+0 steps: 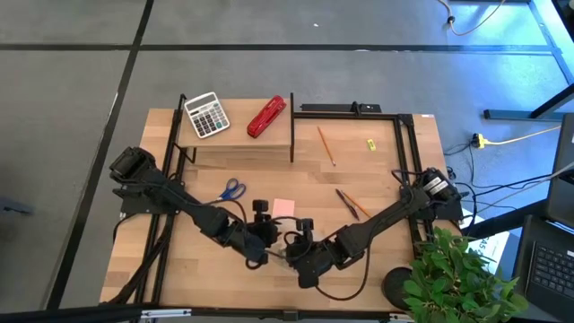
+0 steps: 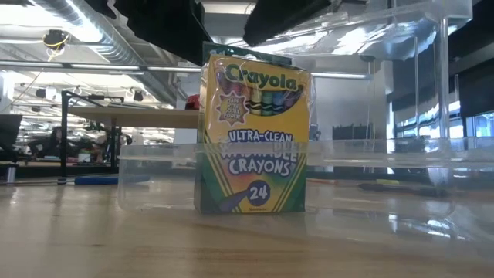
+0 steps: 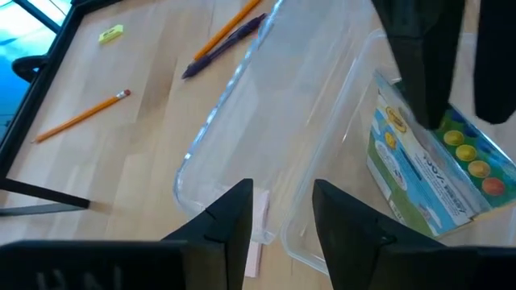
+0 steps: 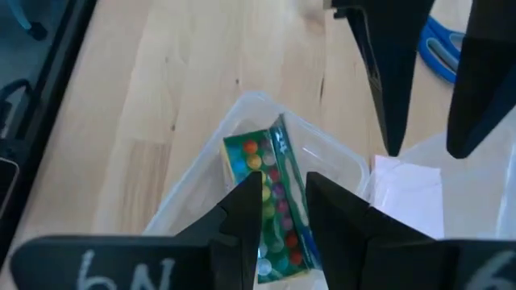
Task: Pack school essentials
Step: Put the crayon box into the transparent supply box
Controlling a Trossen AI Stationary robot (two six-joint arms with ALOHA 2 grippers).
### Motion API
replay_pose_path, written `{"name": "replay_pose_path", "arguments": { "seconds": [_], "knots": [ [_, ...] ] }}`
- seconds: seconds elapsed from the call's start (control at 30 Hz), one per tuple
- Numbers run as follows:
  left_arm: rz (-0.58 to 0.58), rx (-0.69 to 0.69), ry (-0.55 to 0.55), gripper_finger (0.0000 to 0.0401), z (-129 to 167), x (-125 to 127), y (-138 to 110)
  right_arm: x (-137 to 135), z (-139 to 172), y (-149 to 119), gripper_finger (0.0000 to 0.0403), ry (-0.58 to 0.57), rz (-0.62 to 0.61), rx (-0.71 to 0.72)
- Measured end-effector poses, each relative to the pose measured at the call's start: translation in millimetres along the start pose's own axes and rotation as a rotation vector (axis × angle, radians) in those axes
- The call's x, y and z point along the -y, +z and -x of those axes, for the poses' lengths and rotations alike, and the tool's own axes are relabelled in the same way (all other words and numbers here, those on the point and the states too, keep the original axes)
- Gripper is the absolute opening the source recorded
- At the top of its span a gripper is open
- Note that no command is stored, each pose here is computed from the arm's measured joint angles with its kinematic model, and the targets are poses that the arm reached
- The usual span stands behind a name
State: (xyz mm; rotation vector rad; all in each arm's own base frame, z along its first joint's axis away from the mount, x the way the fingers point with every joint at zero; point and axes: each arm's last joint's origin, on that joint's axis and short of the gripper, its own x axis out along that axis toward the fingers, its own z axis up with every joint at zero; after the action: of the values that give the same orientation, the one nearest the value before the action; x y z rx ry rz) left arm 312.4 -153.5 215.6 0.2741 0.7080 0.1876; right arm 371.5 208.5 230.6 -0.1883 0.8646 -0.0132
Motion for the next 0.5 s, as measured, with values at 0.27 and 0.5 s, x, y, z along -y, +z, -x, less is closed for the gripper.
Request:
{"name": "replay_pose_path", "arguments": {
  "seconds": [0.27, 0.5],
  "knots": [
    [0.002, 0.0, 0.0, 0.0124, 0.0, 0.0, 0.0, 9.3, -4.3, -0.2, 0.0101, 0.023, -0.012, -0.04],
    [0.003, 0.0, 0.0, 0.0124, 0.0, 0.0, 0.0, 11.2, -5.3, -0.8, 0.0101, 0.05, -0.012, -0.059]
  ]
}}
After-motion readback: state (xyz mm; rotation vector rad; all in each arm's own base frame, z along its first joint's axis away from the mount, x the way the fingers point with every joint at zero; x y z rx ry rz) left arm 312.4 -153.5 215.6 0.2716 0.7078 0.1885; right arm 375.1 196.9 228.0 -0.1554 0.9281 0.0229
